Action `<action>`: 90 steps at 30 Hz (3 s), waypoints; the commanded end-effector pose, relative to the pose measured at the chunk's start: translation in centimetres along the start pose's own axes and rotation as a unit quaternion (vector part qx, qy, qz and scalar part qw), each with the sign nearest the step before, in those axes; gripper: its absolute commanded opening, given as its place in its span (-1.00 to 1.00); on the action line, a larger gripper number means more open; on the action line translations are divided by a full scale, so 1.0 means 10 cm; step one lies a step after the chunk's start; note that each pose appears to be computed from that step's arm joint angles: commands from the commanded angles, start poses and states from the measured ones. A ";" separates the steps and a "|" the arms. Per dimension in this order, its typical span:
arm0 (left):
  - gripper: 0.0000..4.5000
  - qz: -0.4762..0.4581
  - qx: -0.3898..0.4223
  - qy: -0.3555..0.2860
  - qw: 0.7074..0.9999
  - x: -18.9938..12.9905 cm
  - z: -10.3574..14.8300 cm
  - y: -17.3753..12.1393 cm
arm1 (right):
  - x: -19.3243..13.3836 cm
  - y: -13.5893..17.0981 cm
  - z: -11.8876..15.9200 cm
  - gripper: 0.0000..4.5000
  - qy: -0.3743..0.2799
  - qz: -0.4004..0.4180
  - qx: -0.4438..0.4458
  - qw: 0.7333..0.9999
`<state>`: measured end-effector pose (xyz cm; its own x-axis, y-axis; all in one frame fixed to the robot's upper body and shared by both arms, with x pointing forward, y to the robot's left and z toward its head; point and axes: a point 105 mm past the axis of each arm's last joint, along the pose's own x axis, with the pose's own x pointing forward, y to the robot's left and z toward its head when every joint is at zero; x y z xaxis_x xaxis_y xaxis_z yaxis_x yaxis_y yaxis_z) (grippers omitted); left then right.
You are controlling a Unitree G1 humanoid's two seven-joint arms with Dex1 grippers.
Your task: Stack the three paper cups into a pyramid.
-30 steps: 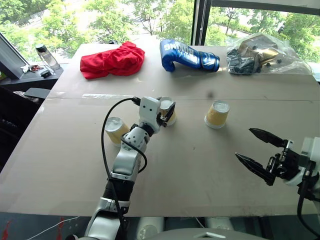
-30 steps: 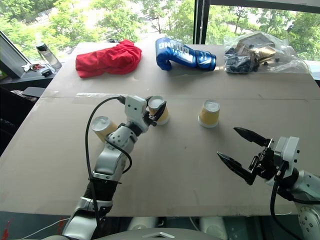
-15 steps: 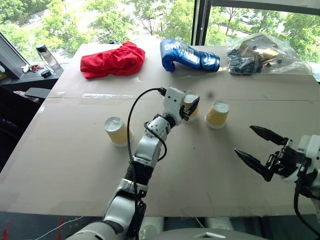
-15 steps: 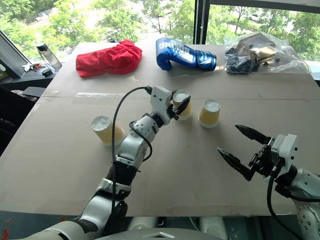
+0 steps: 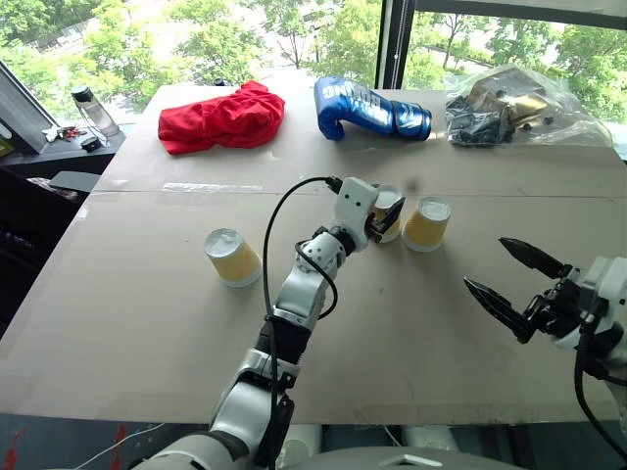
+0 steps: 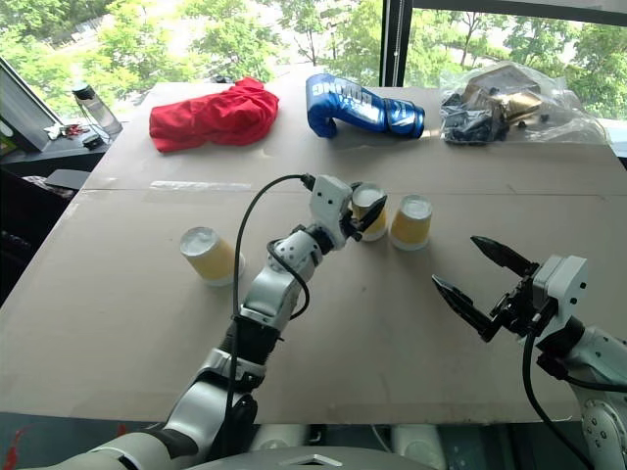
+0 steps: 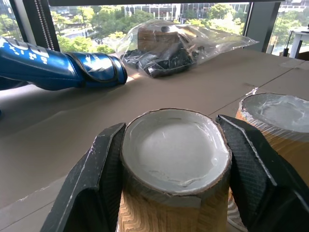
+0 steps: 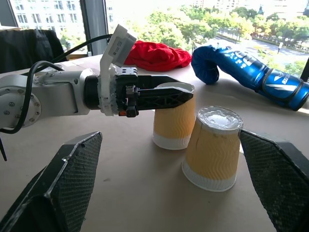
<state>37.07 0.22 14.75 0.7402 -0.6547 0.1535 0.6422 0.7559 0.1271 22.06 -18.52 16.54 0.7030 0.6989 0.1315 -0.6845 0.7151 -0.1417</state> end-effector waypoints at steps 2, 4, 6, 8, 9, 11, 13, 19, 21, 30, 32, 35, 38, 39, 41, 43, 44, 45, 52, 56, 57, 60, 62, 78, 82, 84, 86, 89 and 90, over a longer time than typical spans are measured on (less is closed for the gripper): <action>0.04 -0.014 -0.008 -0.023 1.000 0.02 0.13 -0.06 | 0.02 0.01 0.10 1.00 -0.015 -0.001 -0.020 1.000; 0.04 -0.020 -0.014 -0.019 1.000 0.01 0.12 -0.09 | 0.02 0.01 0.10 1.00 -0.015 -0.001 -0.021 1.000; 0.04 -0.022 -0.014 -0.016 1.000 0.00 0.11 -0.09 | 0.02 0.01 0.10 1.00 -0.015 -0.001 -0.021 1.000; 0.04 -0.025 -0.020 -0.014 0.999 0.00 0.10 -0.10 | 0.03 0.01 0.10 1.00 -0.014 -0.001 -0.022 1.000; 0.04 -0.027 -0.021 -0.014 0.999 -0.01 0.09 -0.11 | 0.03 0.01 0.09 1.00 -0.014 0.000 -0.022 1.000; 0.04 -0.038 -0.027 -0.016 0.999 -0.02 0.10 -0.14 | 0.03 0.01 0.09 1.00 -0.014 0.000 -0.023 1.000; 0.04 -0.042 -0.026 -0.017 0.999 -0.03 0.09 -0.15 | 0.03 0.02 0.09 1.00 -0.015 0.001 -0.024 1.000; 0.94 -0.040 -0.027 -0.024 0.999 -0.04 0.12 -0.15 | 0.04 0.02 0.09 1.00 -0.015 0.005 -0.023 1.000; 0.94 -0.039 -0.025 -0.026 0.999 -0.04 0.13 -0.14 | 0.04 0.03 0.09 1.00 -0.016 0.005 -0.023 1.000; 0.94 -0.043 0.011 -0.070 0.997 -0.15 0.47 -0.03 | 0.05 0.03 0.06 1.00 -0.016 0.012 -0.016 1.000; 0.94 -0.043 0.022 -0.099 0.994 -0.23 0.67 0.02 | 0.06 0.04 0.06 1.00 -0.018 0.018 -0.013 1.000; 0.94 -0.034 0.040 -0.139 0.989 -0.43 0.98 0.13 | 0.08 0.04 0.07 1.00 -0.023 0.034 -0.011 0.999; 0.94 0.019 0.053 -0.138 0.989 -0.64 1.12 0.34 | 0.12 0.05 0.10 1.00 -0.033 0.052 -0.007 0.998; 0.94 0.048 0.067 -0.129 0.988 -0.75 1.13 0.44 | 0.14 0.06 0.11 1.00 -0.039 0.063 -0.003 0.997; 0.94 0.101 0.089 -0.110 0.985 -0.96 1.14 0.59 | 0.18 0.08 0.14 1.00 -0.047 0.081 0.004 0.996; 0.94 0.154 0.111 -0.096 0.977 -1.19 1.17 0.70 | 0.22 0.10 0.16 1.00 -0.053 0.103 0.010 0.993; 0.94 0.197 0.123 -0.083 0.969 -1.39 1.14 0.76 | 0.25 0.13 0.16 1.00 -0.055 0.119 0.012 0.991; 0.94 0.229 0.131 -0.069 0.962 -1.54 1.10 0.78 | 0.26 0.14 0.16 1.00 -0.056 0.132 0.014 0.990; 0.94 0.343 0.094 0.048 0.933 -2.27 0.60 0.61 | 0.26 0.16 0.08 1.00 -0.048 0.185 0.024 0.981; 0.94 0.360 0.082 0.077 0.926 -2.38 0.41 0.61 | 0.21 0.16 0.04 1.00 -0.042 0.204 0.030 0.978; 0.94 0.363 0.083 0.081 0.925 -2.39 0.37 0.62 | 0.19 0.16 0.03 1.00 -0.039 0.209 0.031 0.977; 0.94 0.368 0.087 0.079 0.922 -2.36 0.32 0.68 | 0.18 0.15 0.02 1.00 -0.034 0.216 0.028 0.975; 0.94 0.374 0.088 0.078 0.920 -2.35 0.28 0.72 | 0.19 0.14 0.03 1.00 -0.034 0.217 0.027 0.975; 0.94 0.352 0.088 0.067 0.930 -2.16 0.04 0.97 | 0.27 0.19 0.10 1.00 -0.036 0.202 0.014 0.979; 0.94 0.344 0.086 0.069 0.933 -2.13 -0.02 1.02 | 0.28 0.21 0.12 1.00 -0.036 0.198 0.013 0.979; 0.94 0.339 0.087 0.067 0.934 -2.10 -0.03 1.04 | 0.28 0.22 0.13 1.00 -0.037 0.197 0.014 0.980; 0.94 0.333 0.090 0.062 0.937 -2.07 -0.03 1.06 | 0.29 0.23 0.14 1.00 -0.037 0.195 0.013 0.980; 0.94 0.330 0.093 0.057 0.938 -2.05 -0.02 1.08 | 0.29 0.22 0.15 1.00 -0.037 0.193 0.013 0.980; 0.94 0.329 0.094 0.054 0.938 -2.04 -0.02 1.09 | 0.29 0.22 0.15 1.00 -0.037 0.192 0.012 0.981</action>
<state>29.02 21.86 11.75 0.9937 -0.0239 0.1093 0.0011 0.9790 0.2039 22.70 -15.11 17.17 0.3917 0.9113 0.1272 -0.9029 0.4072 -0.1375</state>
